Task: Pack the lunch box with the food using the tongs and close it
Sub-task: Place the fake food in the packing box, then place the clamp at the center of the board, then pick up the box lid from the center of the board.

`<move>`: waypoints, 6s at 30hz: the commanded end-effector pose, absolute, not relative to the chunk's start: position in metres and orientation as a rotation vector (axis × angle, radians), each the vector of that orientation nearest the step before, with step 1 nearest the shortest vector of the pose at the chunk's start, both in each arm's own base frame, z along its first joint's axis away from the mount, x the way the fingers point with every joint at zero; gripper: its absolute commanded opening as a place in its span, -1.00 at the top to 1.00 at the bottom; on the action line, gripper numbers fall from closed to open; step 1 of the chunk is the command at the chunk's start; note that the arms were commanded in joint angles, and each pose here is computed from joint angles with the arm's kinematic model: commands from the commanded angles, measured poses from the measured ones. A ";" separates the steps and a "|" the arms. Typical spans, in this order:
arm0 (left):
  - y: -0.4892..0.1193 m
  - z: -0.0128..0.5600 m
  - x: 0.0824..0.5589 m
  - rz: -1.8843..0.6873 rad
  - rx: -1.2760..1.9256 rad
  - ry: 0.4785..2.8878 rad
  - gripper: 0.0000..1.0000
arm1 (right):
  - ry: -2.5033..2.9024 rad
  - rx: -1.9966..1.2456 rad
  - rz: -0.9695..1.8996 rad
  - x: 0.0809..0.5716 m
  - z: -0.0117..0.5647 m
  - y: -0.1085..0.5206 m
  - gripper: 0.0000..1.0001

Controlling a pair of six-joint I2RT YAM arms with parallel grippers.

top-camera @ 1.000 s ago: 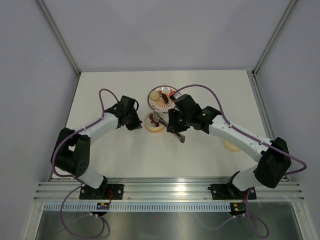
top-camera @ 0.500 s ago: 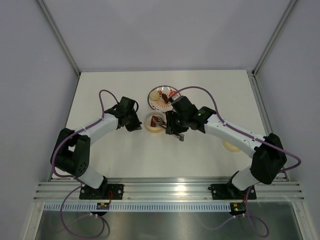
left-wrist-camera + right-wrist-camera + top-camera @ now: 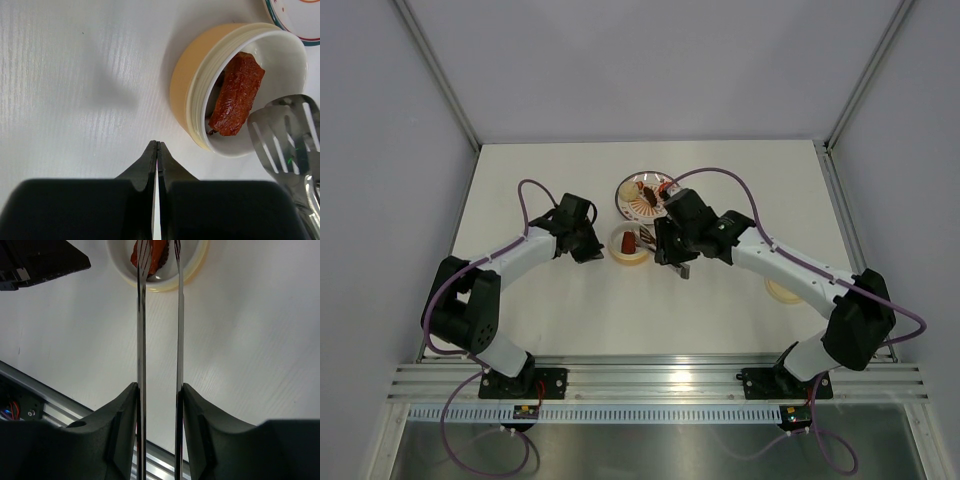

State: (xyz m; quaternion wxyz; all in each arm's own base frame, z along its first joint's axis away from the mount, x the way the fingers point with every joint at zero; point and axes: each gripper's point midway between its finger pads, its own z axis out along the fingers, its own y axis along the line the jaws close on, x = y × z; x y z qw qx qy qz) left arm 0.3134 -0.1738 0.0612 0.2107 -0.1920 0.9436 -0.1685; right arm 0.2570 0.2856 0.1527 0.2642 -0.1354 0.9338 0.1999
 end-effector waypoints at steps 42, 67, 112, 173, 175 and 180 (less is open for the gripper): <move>-0.151 0.129 0.308 -0.440 -0.430 2.439 1.00 | 2.319 0.329 -0.170 0.429 0.112 0.091 -0.75; -0.155 0.156 0.302 -0.508 -0.341 2.394 1.00 | 2.542 0.656 -0.059 0.291 0.050 0.020 -0.37; -0.196 0.193 0.287 -0.711 -0.103 2.335 0.00 | 2.102 0.095 1.454 0.238 0.215 0.230 1.00; -0.376 0.211 0.266 -0.828 0.317 2.013 0.07 | 2.074 0.422 1.625 0.282 0.235 0.252 1.00; -0.375 0.212 0.266 -0.824 0.312 2.011 0.22 | 2.077 0.425 1.623 0.282 0.234 0.252 1.00; -0.368 0.219 0.270 -0.781 0.295 1.996 0.70 | 2.072 0.441 1.603 0.286 0.233 0.251 1.00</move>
